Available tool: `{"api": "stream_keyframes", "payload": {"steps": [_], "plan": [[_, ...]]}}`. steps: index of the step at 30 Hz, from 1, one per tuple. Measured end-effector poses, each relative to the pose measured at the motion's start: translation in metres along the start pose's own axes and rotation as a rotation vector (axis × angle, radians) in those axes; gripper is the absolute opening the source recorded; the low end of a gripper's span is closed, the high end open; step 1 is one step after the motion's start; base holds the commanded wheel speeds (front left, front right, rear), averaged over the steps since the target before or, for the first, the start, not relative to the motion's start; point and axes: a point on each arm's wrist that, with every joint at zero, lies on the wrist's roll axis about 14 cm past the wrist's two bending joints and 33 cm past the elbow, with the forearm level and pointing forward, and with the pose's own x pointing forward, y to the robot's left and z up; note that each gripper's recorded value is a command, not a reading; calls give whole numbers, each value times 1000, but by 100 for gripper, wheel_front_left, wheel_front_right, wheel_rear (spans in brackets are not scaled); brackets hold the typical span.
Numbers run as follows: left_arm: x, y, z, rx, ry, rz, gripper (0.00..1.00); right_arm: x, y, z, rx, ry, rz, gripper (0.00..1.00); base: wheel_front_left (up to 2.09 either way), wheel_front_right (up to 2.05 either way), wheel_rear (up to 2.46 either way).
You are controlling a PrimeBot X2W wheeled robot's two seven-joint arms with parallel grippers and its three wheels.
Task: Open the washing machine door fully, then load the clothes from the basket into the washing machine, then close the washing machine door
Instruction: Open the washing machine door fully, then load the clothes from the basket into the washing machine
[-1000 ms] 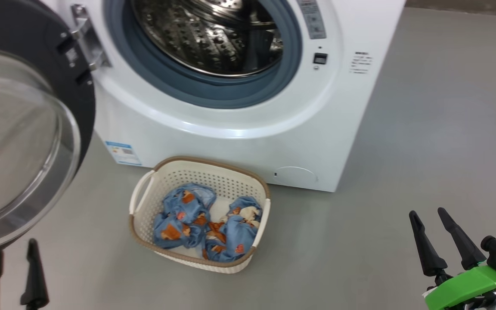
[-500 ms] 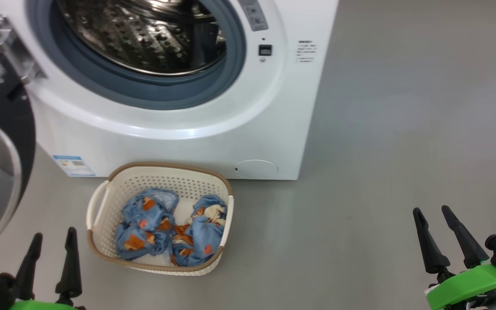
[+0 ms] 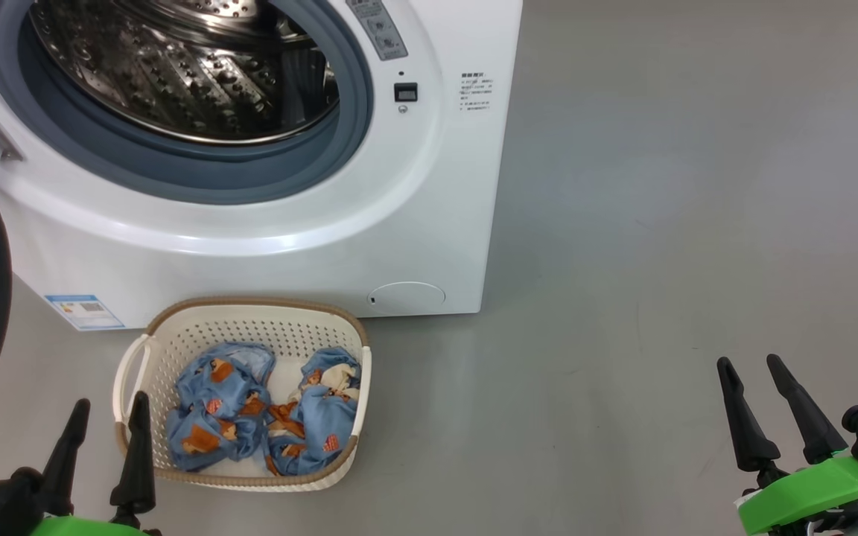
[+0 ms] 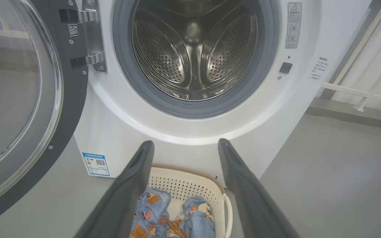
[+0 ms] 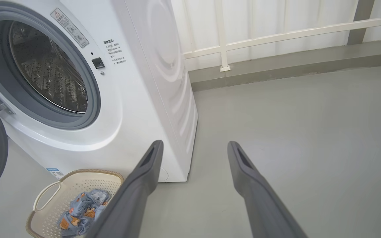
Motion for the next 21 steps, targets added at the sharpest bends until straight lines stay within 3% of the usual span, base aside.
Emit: {"api": "stream_keyframes", "payload": {"steps": [14, 21], "plan": [[-3, -2, -6, -19, 18, -2, 100, 1, 2, 0, 5, -2, 3, 100, 1, -4, 3], [-2, -2, -10, -30, 34, -8, 100, 3, 2, -3, 5, 6, 3, 100, 34, -127, 93]]}}
